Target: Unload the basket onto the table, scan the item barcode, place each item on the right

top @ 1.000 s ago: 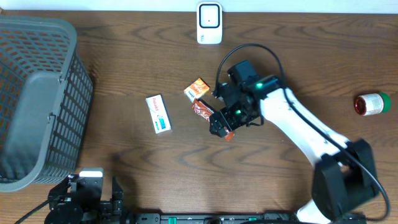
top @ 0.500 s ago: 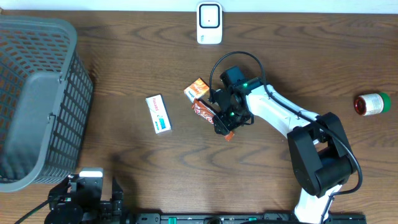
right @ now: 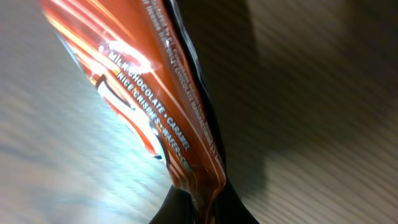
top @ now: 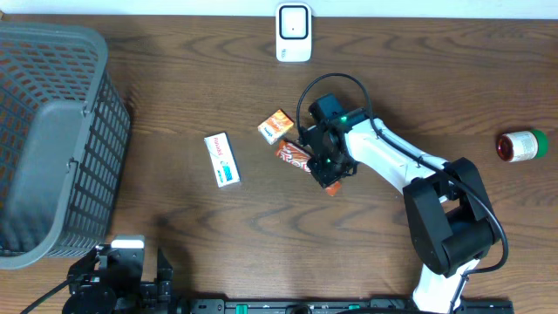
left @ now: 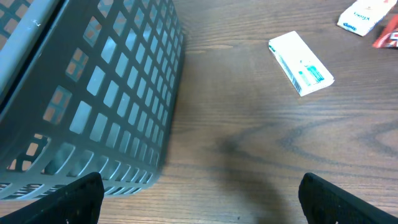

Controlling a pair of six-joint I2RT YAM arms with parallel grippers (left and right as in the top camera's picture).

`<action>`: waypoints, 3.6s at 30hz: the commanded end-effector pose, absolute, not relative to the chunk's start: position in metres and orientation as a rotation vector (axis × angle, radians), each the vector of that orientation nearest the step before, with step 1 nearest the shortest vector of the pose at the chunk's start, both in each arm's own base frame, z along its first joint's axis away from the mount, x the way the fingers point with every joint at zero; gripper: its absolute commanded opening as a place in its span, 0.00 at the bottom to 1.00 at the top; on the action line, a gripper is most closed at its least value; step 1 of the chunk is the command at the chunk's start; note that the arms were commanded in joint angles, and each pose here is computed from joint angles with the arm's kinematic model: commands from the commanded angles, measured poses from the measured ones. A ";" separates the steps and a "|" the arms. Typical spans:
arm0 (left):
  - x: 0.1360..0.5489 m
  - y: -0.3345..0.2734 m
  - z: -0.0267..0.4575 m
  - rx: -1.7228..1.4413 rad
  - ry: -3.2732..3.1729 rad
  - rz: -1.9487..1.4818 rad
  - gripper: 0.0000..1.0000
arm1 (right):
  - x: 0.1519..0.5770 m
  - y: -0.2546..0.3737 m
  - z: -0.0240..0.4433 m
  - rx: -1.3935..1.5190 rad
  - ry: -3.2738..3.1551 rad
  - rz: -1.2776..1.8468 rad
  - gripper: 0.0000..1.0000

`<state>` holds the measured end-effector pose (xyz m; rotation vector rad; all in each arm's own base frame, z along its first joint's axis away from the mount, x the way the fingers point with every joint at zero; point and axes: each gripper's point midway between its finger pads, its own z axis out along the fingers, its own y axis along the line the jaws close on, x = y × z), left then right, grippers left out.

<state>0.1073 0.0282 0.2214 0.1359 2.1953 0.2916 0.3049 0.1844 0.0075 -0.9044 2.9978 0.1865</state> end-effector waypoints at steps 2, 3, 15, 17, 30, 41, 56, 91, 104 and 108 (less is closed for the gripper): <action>0.107 0.027 0.223 0.141 2.184 0.281 0.99 | 0.327 0.142 0.013 -0.731 2.966 -0.273 0.01; 0.107 0.027 0.223 0.141 2.184 0.281 0.99 | 0.330 0.135 0.020 -0.699 2.930 -0.389 0.01; 0.107 0.027 0.223 0.141 2.184 0.281 0.99 | 0.316 0.166 0.066 -0.670 2.579 -0.828 0.01; 0.107 0.027 0.223 0.141 2.184 0.281 0.99 | 0.309 0.178 0.066 -0.680 2.562 -0.805 0.01; 0.107 0.027 0.223 0.141 2.184 0.281 0.99 | 0.257 0.214 0.048 -1.033 2.460 -0.830 0.16; 0.107 0.027 0.223 0.141 2.184 0.281 0.99 | 0.246 0.232 0.036 -1.027 2.428 -0.748 0.78; 0.107 0.027 0.223 0.141 2.184 0.281 0.99 | 0.353 0.234 0.035 -0.929 2.400 -0.419 0.98; 0.107 0.027 0.223 0.141 2.184 0.281 0.99 | 0.321 0.220 -0.044 -0.650 2.690 -0.410 0.09; 0.107 0.027 0.223 0.141 2.184 0.281 0.99 | 0.298 0.309 0.049 -0.833 2.873 0.426 0.01; 0.107 0.027 0.223 0.141 2.184 0.281 0.99 | 0.276 0.334 0.080 -0.903 2.844 1.058 0.01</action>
